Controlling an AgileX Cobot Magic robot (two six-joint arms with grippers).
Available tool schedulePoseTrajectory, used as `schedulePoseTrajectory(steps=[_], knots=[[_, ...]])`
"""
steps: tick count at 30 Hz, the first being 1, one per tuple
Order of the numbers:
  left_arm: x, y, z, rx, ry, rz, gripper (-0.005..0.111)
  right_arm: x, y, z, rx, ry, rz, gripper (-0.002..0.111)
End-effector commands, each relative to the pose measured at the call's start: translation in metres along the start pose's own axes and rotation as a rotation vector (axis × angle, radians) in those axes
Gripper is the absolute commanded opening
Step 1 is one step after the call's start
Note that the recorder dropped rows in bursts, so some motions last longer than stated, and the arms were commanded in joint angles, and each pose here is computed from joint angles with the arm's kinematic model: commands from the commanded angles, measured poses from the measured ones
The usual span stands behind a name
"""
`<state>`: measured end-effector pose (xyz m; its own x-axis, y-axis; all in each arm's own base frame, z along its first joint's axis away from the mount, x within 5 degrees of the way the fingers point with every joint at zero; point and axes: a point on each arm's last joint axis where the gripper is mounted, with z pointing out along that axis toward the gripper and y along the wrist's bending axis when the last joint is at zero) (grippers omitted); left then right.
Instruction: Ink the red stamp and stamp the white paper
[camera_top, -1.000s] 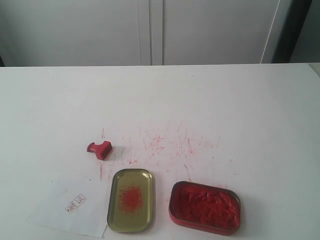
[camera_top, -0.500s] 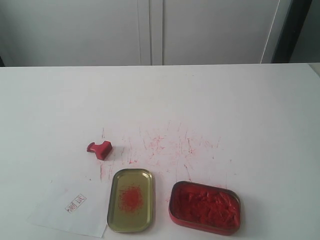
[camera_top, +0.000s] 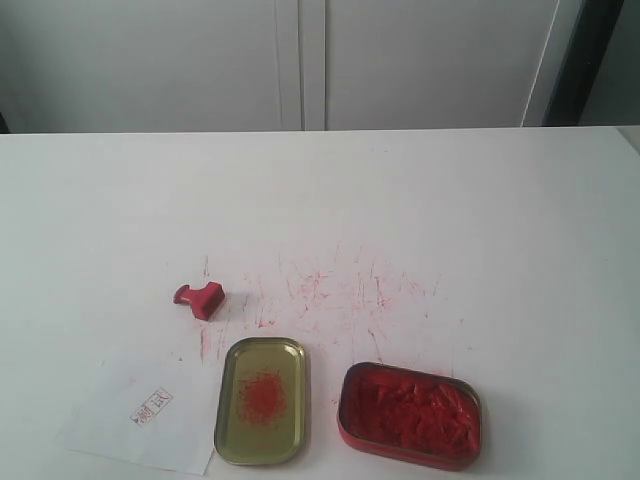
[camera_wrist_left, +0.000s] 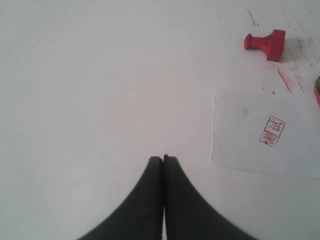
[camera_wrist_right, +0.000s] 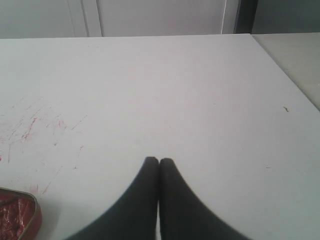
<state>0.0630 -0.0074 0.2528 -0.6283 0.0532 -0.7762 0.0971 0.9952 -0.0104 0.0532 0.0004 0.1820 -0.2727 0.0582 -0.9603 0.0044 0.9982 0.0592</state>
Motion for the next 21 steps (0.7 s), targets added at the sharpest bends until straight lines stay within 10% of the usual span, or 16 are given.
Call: schedulePoseTrajectory(steps=[1, 21], knots=[[0.017, 0.0, 0.009, -0.007, -0.075, -0.009, 0.0, 0.0, 0.0, 0.0, -0.002, -0.014, -0.003, 0.0], [0.085, 0.002, 0.048, -0.042, -0.197, 0.003, 0.0, 0.0, 0.0, 0.0, -0.002, -0.014, -0.003, 0.0]])
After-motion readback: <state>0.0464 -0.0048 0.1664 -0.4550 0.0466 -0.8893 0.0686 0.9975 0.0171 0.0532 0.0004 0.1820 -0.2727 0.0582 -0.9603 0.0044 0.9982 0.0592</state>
